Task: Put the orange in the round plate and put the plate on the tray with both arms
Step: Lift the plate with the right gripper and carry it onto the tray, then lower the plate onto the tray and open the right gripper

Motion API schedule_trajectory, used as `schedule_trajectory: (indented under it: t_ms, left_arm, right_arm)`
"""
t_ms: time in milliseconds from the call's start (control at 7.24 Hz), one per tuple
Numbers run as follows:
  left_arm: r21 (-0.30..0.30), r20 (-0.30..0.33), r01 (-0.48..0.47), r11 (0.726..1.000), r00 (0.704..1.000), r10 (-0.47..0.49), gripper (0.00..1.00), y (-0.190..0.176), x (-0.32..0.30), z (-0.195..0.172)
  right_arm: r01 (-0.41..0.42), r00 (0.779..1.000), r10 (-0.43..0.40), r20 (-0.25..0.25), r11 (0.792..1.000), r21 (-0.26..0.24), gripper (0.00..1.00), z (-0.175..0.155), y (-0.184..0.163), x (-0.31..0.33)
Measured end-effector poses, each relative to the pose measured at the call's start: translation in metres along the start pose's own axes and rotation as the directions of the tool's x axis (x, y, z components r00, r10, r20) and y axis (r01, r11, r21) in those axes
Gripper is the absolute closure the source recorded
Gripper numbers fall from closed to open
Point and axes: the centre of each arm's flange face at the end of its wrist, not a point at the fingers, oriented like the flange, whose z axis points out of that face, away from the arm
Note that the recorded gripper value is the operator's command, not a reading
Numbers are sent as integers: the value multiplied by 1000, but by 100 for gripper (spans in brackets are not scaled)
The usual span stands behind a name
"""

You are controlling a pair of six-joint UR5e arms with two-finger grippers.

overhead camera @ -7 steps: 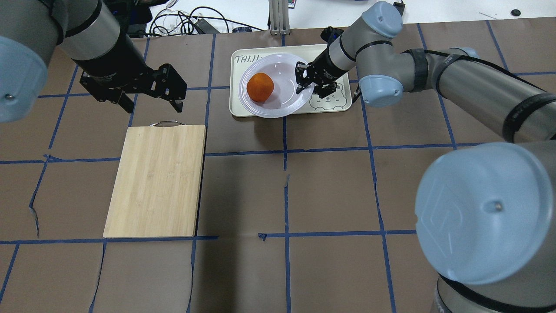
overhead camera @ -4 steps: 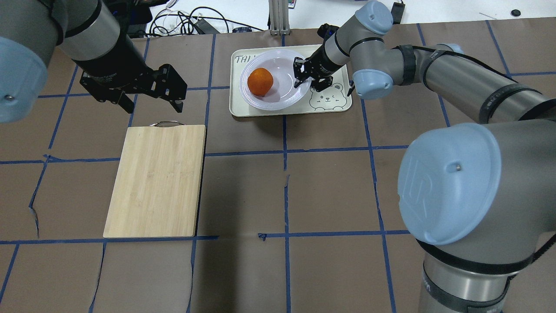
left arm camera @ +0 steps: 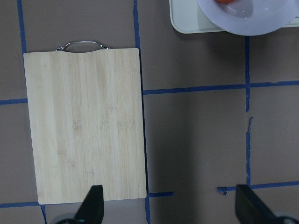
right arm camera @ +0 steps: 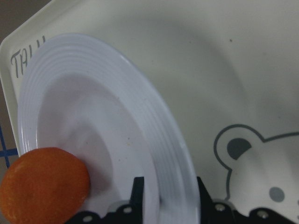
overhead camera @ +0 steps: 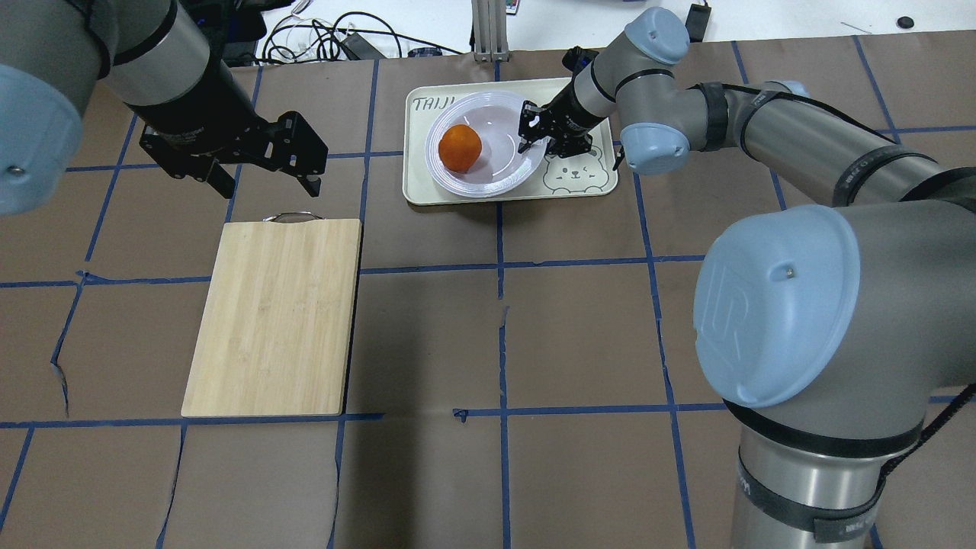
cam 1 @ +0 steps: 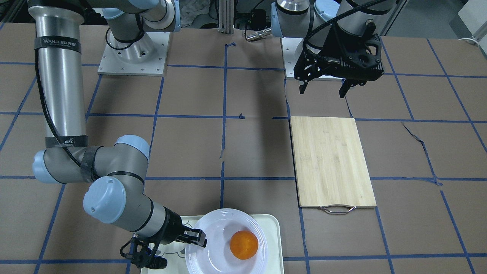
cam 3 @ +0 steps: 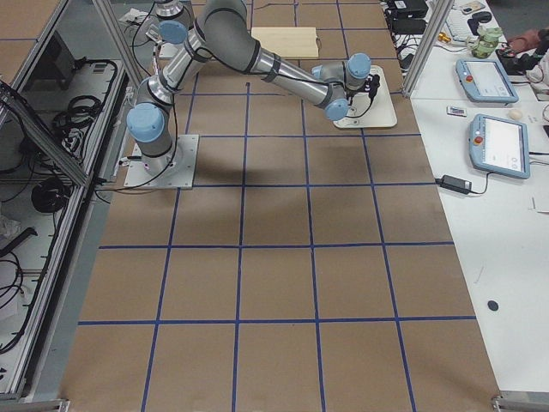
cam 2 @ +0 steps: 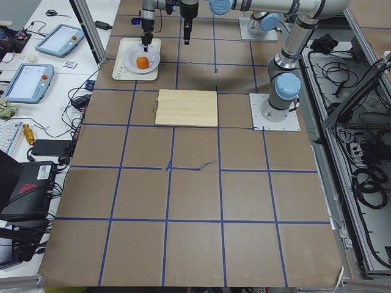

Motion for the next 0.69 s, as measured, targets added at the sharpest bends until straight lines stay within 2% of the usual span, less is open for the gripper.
schedule_trajectory:
  t_ms: [138, 276, 415, 553, 691]
  left_arm:
    - [0, 0, 0, 1000, 1000, 0, 0, 0, 0, 0]
    - [0, 0, 0, 1000, 1000, 0, 0, 0, 0, 0]
    - [1, 0, 0, 1000, 1000, 0, 0, 0, 0, -1]
    - [1, -1, 1, 1000, 1000, -1, 0, 0, 0, -1]
    - [1, -1, 1, 1000, 1000, -1, 0, 0, 0, 0]
  right_arm:
    - [-5, 1000, 5, -9, 1000, 19, 24, -12, -8, 12]
    - [15, 999, -12, -48, 998, 56, 17, -31, -18, 24]
    - [67, 991, -56, -118, 993, 92, 13, -51, -23, 29]
    - [129, 972, -104, -213, 986, 105, 12, -79, -22, 27]
    - [154, 943, -121, -309, 984, 84, 9, -118, -12, 19]
